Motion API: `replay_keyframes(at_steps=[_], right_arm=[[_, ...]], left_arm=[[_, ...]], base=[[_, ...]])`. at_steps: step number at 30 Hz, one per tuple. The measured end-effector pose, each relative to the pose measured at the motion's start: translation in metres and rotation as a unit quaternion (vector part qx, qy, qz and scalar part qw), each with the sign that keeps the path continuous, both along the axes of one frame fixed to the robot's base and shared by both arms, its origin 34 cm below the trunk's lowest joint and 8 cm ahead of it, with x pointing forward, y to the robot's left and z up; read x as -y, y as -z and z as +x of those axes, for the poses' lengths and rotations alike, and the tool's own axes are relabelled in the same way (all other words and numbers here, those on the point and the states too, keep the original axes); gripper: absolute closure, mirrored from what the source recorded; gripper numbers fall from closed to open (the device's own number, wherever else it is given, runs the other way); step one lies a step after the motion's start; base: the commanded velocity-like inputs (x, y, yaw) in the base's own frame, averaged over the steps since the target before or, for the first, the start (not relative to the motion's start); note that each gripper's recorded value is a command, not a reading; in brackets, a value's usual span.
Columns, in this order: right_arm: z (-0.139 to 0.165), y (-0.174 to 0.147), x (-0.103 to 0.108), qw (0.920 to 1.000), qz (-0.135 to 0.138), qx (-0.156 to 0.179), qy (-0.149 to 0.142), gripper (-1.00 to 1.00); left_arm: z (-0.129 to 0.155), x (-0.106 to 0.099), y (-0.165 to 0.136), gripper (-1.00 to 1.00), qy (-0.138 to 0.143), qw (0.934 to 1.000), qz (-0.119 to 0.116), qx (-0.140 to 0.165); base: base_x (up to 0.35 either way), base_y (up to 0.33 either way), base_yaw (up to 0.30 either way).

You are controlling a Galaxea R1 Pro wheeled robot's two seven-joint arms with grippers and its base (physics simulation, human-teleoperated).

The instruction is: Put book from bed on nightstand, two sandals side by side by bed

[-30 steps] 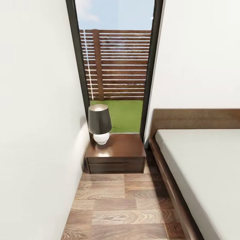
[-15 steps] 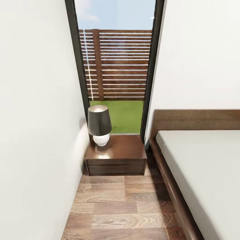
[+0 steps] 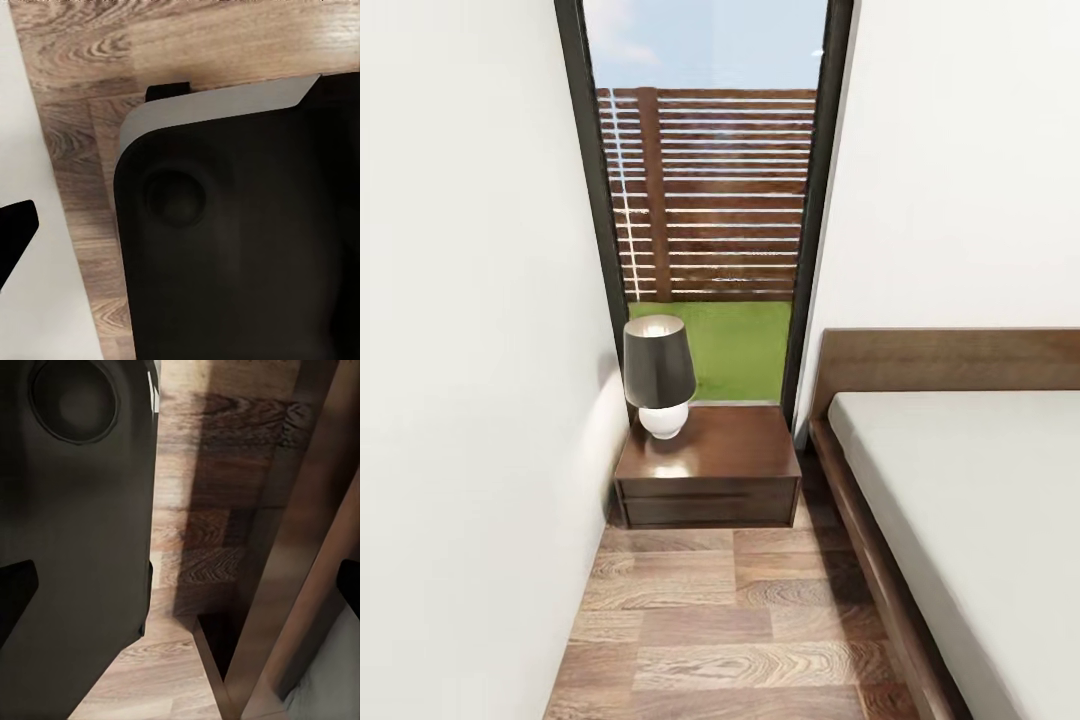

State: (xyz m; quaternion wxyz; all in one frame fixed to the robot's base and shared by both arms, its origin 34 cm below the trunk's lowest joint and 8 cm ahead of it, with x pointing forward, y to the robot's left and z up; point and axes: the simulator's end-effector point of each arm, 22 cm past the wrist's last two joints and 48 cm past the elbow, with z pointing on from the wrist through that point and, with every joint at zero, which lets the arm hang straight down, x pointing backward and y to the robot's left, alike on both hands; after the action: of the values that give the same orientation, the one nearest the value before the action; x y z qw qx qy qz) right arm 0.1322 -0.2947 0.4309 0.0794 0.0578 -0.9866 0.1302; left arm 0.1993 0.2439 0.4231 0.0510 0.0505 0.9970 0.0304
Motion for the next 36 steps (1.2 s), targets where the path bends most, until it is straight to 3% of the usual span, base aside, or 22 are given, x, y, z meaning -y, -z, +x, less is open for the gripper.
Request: replay_keyframes(at_steps=[36], right_arm=[[0.0000, 0.0000, 0.0000, 1.0000, 0.000, 0.000, 0.000, -1.00]], left_arm=[[-0.0002, 0.0000, 0.0000, -1.00, 0.000, 1.0000, 0.000, 0.000]], base=[[0.145, 0.000, 0.000]])
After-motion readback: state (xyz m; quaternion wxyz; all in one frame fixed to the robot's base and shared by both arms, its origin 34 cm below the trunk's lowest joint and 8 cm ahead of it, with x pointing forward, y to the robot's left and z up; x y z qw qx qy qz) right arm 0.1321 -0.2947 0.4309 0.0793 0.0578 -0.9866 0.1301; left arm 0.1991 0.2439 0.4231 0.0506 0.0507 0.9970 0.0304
